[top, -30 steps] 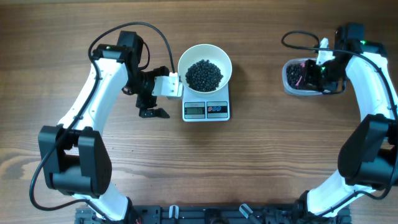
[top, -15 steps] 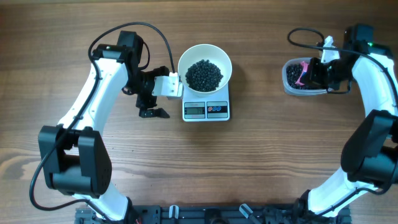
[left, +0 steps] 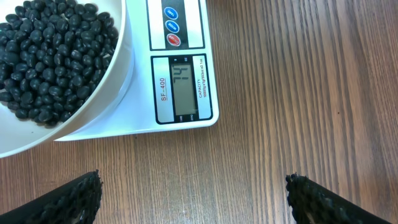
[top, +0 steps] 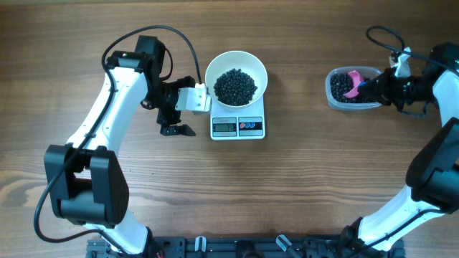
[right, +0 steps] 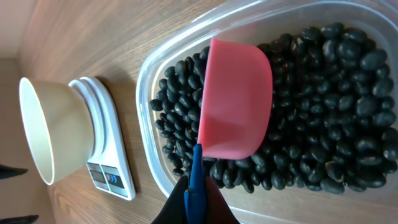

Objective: Scoop item into bowl and weigh 150g on scale
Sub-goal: 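Push the pink scoop into the beans in the tub with the right gripper, then lift the filled scoop out of the tub toward the bowl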

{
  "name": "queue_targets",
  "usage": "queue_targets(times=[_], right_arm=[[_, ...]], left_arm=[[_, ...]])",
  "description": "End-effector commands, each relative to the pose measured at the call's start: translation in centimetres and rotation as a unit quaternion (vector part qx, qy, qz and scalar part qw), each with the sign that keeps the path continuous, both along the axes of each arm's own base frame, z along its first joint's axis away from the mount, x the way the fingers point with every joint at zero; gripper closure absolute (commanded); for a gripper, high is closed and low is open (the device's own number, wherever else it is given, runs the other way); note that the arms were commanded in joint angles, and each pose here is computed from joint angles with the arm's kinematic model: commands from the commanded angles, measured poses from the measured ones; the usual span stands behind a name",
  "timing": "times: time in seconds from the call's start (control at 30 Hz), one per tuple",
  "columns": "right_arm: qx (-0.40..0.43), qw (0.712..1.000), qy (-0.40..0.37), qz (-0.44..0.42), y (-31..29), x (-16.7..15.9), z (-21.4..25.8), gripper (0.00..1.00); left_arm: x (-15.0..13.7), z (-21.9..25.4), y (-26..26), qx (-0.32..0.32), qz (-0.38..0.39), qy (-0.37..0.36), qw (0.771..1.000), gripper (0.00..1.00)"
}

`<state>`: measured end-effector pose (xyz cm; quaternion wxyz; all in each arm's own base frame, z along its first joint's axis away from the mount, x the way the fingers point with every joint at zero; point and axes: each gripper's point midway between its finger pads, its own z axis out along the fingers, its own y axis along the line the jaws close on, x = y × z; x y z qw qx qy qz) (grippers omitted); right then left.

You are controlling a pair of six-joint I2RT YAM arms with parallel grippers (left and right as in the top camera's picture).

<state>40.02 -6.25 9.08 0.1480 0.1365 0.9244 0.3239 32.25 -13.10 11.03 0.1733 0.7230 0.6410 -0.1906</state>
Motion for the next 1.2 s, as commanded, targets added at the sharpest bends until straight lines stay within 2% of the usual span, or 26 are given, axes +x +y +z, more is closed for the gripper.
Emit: queue_targets(times=[0.0, 0.5, 0.63, 1.17], right_arm=[[0.020, 0.998, -0.053, 0.025, 0.6, 1.3, 1.0, 0.96], [0.066, 0.995, -0.064, -0.028, -2.9, 0.2, 2.1, 0.96], [0.100, 0.991, -0.078, -0.043, -3.5, -0.1, 3.1, 0.96], [0.159, 0.981, -0.098, -0.051, -3.2, -0.2, 4.9, 0.96]], left_arm=[[-0.2, -0.2, -0.1, 0.000, -0.001, 0.005, 1.000, 0.00], [-0.2, -0.2, -0.1, 0.000, -0.001, 0.005, 1.000, 0.00], [-0.2, -0.2, -0.1, 0.000, -0.001, 0.005, 1.000, 0.00], [-0.2, -0.2, -0.1, 0.000, -0.001, 0.004, 1.000, 0.00]])
